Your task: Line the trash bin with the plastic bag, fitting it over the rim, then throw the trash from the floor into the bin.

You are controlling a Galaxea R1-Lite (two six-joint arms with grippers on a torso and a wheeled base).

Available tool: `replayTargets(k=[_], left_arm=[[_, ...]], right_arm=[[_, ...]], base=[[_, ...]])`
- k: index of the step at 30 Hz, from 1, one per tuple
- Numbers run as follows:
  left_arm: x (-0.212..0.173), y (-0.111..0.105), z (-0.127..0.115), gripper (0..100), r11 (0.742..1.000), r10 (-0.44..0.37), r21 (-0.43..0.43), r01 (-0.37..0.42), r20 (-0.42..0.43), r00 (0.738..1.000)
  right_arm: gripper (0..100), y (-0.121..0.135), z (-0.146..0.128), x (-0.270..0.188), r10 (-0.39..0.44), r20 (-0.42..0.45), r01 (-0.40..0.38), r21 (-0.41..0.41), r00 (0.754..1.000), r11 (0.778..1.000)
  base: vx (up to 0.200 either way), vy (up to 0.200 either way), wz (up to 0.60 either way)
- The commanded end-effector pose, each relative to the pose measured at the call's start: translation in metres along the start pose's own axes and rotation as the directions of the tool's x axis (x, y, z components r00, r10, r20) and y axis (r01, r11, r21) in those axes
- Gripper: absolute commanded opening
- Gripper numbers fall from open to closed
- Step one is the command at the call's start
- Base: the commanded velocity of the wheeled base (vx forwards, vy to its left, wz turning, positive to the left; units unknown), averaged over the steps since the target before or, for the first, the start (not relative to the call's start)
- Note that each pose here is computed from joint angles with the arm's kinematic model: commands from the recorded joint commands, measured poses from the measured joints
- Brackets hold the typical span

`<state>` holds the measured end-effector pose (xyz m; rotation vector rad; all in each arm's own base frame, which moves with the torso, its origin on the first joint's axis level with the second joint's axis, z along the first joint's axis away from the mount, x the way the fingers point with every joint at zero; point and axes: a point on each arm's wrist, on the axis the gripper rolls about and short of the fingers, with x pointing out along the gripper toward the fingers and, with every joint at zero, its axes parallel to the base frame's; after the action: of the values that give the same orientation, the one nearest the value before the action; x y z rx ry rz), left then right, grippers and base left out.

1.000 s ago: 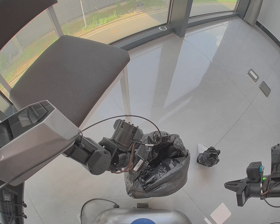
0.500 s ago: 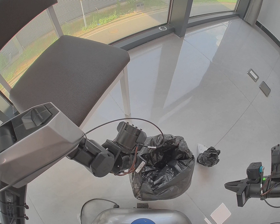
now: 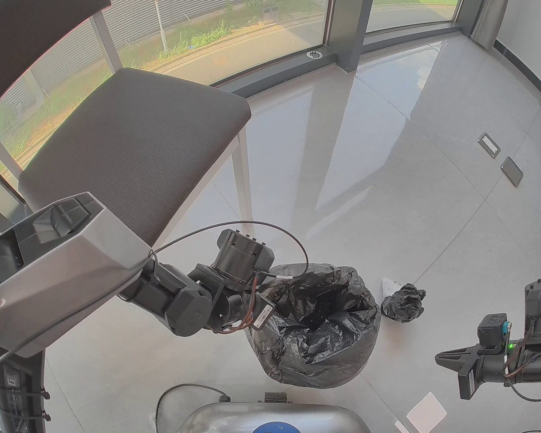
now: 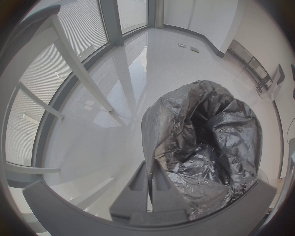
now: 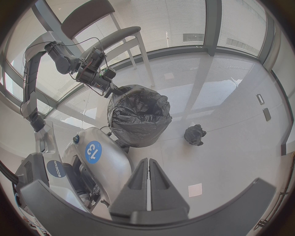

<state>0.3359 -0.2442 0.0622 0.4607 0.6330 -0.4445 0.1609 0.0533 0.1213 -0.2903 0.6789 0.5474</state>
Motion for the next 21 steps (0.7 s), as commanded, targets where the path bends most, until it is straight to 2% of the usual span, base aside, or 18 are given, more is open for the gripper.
replayTargets(k=[1, 6, 9, 19, 20, 21], left_arm=[[-0.002, 0.012, -0.004, 0, 0.999, 0.029, -0.018, -0.029, -0.013, 1.0], [-0.005, 0.03, -0.007, 0, 0.997, 0.058, -0.045, -0.059, -0.022, 0.998], [-0.006, 0.033, -0.01, 0, 0.997, 0.063, -0.049, -0.065, -0.032, 0.997], [-0.006, 0.025, -0.013, 0, 0.996, 0.041, -0.075, -0.044, -0.04, 0.998], [-0.006, 0.025, -0.013, 100, 0.996, 0.042, -0.077, -0.045, -0.039, 0.998], [-0.006, 0.025, -0.013, 100, 0.996, 0.042, -0.079, -0.045, -0.037, 0.998]], right_arm=[[0, -0.001, 0.0, 0.0, -0.002, 0.0, 0.002, 0.0, 1.0, 1.0], [0, -0.001, -0.001, 0.0, -0.002, -0.003, 0.002, 0.001, 1.0, 1.0], [0, -0.001, -0.001, 0.0, -0.002, -0.004, 0.002, 0.002, 1.0, 1.0], [0, -0.001, -0.002, 0.001, -0.001, -0.009, 0.001, 0.001, 1.0, 1.0], [0, -0.001, -0.001, 0.001, 0.0, -0.009, 0.0, -0.002, 1.0, 1.0], [0, -0.001, -0.001, 0.001, 0.0, -0.009, 0.0, -0.002, 1.0, 1.0]], base=[[0.0, 0.0, 0.0], [0.0, 0.0, 0.0], [0.0, 0.0, 0.0], [0.0, 0.0, 0.0], [0.0, 0.0, 0.0], [0.0, 0.0, 0.0]])
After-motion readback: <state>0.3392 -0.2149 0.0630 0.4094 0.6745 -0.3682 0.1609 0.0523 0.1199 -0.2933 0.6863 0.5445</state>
